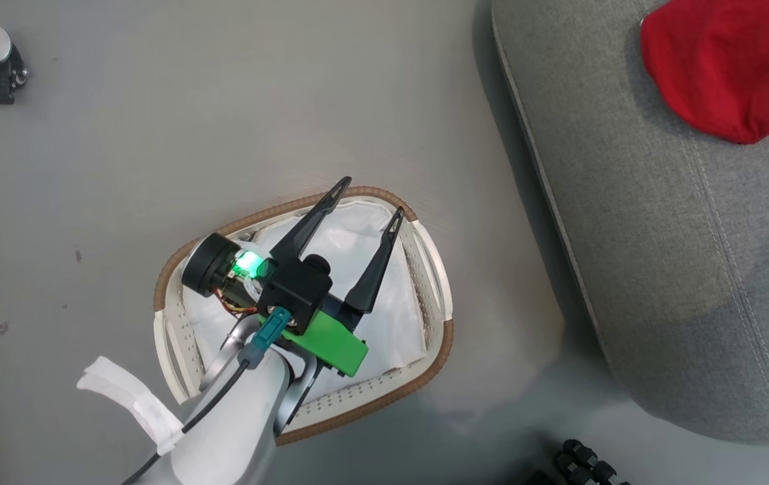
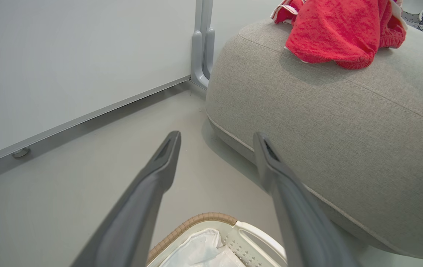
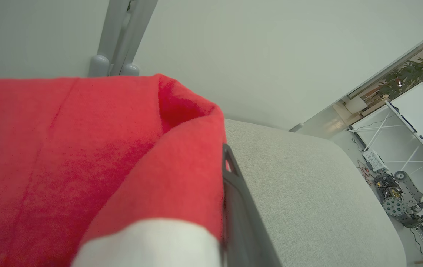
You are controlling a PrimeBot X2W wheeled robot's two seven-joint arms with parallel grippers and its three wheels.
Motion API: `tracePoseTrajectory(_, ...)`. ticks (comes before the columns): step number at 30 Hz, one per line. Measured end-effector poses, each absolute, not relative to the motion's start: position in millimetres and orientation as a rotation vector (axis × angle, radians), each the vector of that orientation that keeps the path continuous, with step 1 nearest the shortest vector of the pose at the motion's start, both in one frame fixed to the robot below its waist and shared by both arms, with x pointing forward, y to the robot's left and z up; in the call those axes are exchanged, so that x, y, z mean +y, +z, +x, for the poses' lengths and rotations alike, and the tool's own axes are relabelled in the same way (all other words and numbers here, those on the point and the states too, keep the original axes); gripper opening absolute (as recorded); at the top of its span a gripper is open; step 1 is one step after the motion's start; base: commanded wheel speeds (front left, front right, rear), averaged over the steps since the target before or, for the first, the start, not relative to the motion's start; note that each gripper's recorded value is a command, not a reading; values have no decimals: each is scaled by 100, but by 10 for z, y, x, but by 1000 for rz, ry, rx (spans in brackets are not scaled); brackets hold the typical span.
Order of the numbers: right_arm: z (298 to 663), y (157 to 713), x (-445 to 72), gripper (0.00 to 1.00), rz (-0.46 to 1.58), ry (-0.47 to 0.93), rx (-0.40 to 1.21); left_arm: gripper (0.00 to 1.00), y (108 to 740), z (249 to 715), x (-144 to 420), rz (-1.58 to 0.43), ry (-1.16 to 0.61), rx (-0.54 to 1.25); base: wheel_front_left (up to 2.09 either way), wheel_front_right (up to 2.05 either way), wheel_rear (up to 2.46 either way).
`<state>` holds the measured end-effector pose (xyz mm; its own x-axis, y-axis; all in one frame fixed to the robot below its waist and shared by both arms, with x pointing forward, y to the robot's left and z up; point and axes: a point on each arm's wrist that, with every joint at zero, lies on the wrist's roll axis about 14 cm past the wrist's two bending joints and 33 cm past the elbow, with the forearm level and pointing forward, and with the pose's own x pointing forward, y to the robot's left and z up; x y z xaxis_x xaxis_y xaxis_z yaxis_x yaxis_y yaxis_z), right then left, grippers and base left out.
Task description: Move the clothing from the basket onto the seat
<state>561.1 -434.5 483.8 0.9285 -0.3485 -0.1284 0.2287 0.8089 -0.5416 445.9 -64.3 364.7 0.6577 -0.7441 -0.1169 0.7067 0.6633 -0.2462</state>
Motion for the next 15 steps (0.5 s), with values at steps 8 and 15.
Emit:
tracePoseTrajectory(8, 5370, 4854, -4305, 100, -549, -324, 214, 100, 3751, 4427, -707, -176, -848, 194, 0, 0, 0)
tracePoseTrajectory(15, 4993, 4842, -4257, 100, -544, -321, 216, 100, 3938, 4383, -712, -184, -837, 168, 0, 0, 0)
